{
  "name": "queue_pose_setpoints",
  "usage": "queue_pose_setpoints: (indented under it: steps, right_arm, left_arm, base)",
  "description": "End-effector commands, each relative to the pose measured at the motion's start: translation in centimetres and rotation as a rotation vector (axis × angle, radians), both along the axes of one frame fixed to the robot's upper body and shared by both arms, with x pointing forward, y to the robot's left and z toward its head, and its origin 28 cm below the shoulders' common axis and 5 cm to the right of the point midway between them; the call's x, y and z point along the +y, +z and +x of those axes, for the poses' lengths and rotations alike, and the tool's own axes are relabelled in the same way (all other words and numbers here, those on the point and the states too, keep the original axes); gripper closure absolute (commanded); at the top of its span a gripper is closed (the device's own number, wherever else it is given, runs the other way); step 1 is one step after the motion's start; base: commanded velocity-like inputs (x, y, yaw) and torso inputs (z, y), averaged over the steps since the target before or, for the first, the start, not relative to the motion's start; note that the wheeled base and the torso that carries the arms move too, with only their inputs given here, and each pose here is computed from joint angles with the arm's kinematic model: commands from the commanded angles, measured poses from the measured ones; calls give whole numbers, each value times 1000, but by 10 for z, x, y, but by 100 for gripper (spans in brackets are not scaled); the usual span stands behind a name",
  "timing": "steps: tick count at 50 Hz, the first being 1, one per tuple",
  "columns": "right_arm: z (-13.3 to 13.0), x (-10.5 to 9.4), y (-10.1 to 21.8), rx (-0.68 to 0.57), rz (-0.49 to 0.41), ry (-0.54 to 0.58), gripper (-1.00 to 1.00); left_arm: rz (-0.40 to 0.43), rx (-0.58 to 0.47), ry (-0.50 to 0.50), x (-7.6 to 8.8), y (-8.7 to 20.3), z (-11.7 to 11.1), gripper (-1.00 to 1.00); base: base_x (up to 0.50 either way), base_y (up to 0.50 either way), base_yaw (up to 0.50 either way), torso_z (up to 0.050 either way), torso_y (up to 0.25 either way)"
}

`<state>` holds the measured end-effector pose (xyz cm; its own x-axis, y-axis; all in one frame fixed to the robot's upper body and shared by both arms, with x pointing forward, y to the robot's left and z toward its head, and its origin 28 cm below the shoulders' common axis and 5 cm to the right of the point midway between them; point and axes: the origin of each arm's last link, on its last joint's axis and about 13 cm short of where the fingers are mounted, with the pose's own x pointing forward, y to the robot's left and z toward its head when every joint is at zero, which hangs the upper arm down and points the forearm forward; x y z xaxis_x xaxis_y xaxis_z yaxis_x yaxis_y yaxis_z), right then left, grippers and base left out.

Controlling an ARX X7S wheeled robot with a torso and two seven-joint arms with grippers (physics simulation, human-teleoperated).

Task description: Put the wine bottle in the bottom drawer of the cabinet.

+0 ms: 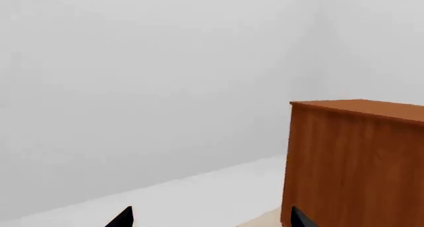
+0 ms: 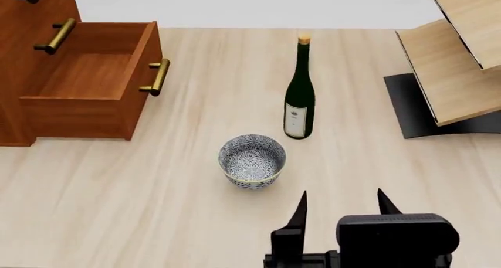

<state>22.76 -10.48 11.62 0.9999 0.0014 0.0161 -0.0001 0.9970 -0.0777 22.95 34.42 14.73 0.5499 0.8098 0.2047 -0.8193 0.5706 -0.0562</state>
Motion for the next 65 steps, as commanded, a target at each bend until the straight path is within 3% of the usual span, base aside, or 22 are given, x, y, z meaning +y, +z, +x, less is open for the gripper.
queue_pose_setpoints:
  steps: [1, 3, 16, 23, 40, 65]
  right_arm:
    - [2, 1, 0, -3, -7, 0, -100]
    - [2, 1, 0, -3, -2, 2, -100]
    - [2, 0, 1, -20, 2, -4, -100]
    - [2, -1, 1, -13, 9, -8, -100]
    - [2, 1, 4, -53, -29, 13, -100]
    - [4, 0, 1, -37, -5, -1, -100]
  left_arm:
    - [-49, -150, 270, 21, 7, -18, -100]
    - [-50, -156, 267, 21, 8, -19, -100]
    - [-49, -226, 488, 28, 10, -35, -100]
    - [-69, -273, 509, 30, 11, -41, -100]
    - [-49, -268, 469, 28, 10, -38, -100]
    - [-47, -265, 457, 27, 10, -39, -100]
  base:
    - [0, 0, 0, 0, 0]
    - [0, 0, 0, 0, 0]
    - [0, 0, 0, 0, 0]
    - [0, 0, 0, 0, 0]
    - [0, 0, 0, 0, 0]
    - [216, 248, 0, 0, 0]
